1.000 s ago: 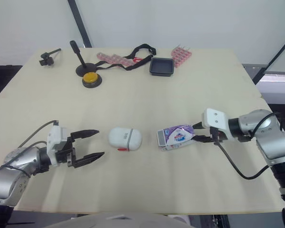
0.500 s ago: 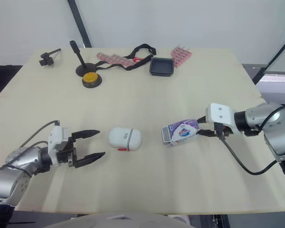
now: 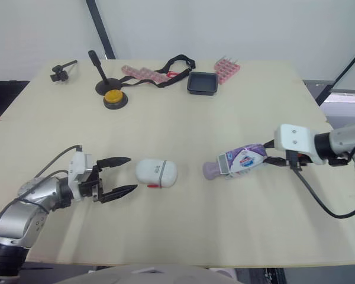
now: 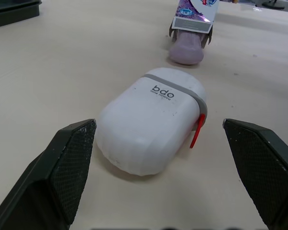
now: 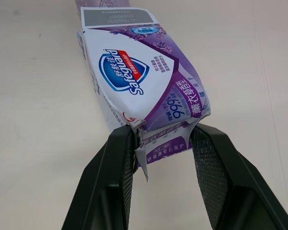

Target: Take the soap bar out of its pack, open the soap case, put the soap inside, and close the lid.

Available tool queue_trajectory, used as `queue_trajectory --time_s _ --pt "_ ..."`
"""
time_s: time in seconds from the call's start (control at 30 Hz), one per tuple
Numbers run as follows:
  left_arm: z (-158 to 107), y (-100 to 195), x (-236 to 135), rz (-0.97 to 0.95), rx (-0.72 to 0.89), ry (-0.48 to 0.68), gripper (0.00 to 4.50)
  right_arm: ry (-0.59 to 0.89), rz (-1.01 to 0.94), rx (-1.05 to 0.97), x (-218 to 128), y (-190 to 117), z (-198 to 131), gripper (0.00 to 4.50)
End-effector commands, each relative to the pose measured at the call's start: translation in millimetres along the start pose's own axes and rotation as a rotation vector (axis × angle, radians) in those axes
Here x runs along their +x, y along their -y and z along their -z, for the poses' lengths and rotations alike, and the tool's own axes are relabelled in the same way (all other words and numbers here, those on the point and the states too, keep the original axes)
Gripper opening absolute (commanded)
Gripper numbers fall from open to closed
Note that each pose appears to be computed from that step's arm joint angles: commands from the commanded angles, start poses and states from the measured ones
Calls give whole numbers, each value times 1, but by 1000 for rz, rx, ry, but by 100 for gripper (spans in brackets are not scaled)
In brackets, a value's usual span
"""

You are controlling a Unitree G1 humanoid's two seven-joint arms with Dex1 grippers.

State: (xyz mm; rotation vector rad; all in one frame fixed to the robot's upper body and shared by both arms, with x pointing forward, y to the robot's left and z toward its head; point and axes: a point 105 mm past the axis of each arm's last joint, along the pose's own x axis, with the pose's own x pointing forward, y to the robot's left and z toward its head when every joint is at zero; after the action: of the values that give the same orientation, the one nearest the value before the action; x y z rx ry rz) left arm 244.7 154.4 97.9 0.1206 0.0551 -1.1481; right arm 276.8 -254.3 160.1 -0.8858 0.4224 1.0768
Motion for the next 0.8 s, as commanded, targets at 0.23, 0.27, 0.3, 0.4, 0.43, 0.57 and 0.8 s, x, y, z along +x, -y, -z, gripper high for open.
queue_trajectory --time_s 0.23,0.27,0.3,0.4,0.43,0.57,0.8 --pt "-6 1 -2 38 13 0 450 56 269 202 -63 24 19 187" --pt "-6 1 -3 38 13 -1 450 65 296 233 -67 24 23 187" --pt "-6 1 -3 39 13 -2 450 70 310 252 -69 25 26 187" --pt "-6 -2 -7 33 9 -3 450 182 621 476 -76 37 55 187" --pt "-6 -2 -8 31 7 -3 450 193 677 529 -76 36 62 187" --pt "-6 -1 -9 28 10 -7 450 194 858 690 -65 28 88 187" --pt "-5 -1 -9 17 12 -11 450 195 991 860 -28 14 98 187"
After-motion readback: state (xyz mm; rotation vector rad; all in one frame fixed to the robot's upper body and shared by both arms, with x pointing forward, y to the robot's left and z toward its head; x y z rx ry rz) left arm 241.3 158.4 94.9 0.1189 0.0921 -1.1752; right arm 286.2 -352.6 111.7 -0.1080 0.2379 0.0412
